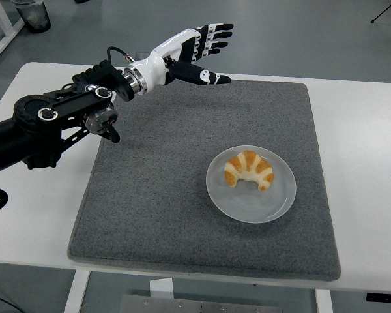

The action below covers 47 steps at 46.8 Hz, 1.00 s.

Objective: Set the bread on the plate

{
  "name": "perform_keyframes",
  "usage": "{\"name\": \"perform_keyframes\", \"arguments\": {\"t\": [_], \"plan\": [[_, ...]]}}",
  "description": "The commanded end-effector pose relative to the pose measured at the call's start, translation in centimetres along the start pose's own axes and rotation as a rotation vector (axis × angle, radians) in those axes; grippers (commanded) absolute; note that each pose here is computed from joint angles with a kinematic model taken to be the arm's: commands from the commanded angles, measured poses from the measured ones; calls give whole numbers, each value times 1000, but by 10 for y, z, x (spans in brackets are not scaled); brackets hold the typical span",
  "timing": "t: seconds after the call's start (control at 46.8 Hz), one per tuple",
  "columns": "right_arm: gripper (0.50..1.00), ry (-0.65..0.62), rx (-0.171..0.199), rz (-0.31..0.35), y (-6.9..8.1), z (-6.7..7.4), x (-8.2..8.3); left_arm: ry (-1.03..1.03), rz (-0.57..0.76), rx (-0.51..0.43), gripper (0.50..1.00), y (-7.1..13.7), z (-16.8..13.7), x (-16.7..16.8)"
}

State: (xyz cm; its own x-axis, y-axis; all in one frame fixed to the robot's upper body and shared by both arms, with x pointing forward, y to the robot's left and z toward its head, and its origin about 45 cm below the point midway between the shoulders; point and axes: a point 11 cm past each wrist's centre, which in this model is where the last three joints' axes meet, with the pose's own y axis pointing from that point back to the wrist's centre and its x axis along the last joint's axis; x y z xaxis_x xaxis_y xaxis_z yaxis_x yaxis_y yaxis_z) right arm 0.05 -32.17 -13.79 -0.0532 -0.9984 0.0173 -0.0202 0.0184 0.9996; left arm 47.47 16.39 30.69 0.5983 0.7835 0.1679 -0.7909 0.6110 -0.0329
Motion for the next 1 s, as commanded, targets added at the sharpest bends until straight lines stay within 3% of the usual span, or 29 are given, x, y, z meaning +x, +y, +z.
{"name": "perform_keyframes", "arguments": {"t": [0.0, 0.47, 0.983], "plan": [[952, 0, 0, 0, 0, 0, 0, 54, 27, -1, 990, 2, -1, 15], [952, 0, 1, 0, 0, 0, 0, 430, 148, -14, 990, 28, -25, 85], [952, 0, 1, 0, 0, 0, 0, 453, 212, -15, 990, 37, -40, 99]]}}
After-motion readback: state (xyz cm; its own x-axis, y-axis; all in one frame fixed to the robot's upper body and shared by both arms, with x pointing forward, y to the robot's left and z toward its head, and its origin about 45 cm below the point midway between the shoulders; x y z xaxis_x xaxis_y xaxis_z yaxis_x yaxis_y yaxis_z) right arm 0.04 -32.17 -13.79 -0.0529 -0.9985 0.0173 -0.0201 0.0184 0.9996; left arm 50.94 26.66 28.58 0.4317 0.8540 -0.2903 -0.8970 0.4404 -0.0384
